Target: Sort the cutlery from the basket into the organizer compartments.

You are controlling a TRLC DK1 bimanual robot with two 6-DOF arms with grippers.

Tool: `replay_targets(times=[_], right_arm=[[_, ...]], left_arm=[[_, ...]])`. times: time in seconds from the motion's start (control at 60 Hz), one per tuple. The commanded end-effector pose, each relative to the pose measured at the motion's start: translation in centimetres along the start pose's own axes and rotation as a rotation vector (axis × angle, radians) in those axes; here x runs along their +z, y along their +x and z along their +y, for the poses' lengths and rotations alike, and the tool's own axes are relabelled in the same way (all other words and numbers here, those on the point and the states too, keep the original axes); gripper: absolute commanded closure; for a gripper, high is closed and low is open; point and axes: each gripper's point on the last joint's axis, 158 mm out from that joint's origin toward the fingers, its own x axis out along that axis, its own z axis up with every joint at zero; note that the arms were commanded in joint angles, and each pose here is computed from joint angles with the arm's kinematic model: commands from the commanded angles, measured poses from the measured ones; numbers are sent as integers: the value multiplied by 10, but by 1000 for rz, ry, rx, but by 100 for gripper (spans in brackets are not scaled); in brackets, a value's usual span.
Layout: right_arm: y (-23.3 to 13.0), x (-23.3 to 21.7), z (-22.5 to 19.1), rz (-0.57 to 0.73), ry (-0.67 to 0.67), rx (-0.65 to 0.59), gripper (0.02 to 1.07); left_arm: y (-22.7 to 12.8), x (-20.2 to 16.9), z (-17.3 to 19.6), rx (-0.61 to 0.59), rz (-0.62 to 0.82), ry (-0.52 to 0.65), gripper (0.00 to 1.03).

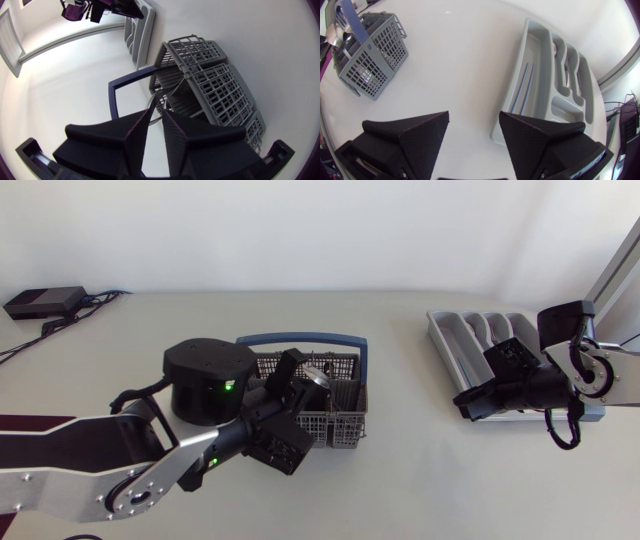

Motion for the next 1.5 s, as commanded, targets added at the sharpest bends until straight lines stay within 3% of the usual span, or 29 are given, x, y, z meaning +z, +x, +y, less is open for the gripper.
replay_targets(times=[0.0, 0.117, 0.3, 0.717, 0.767, 1.033, 1.233, 1.383, 1.483], right_arm=[[-1, -4, 2, -3, -16, 5, 34], [-1, -3, 3, -3, -16, 7, 34], [-1, -4, 4, -2, -17, 8, 34], [-2, -6, 6, 1, -19, 7, 34], [-2, -6, 6, 1, -19, 7, 34], [-1, -8, 6, 4, -19, 7, 34], [-1, -9, 6, 6, -20, 9, 34], [0, -12, 7, 12, -19, 11, 34], [0, -12, 8, 13, -20, 13, 34]], left_arm=[[4, -5, 11, 31, 12, 32, 75], [5, -12, 16, 50, 25, 20, 65], [4, -14, 24, 72, 28, 17, 60], [20, -18, 21, 65, 42, 31, 61], [22, -18, 21, 62, 42, 32, 68], [27, -17, 20, 55, 39, 38, 78], [26, -15, 20, 58, 32, 40, 81], [25, -14, 22, 62, 28, 39, 95], [24, -14, 21, 62, 28, 39, 98]])
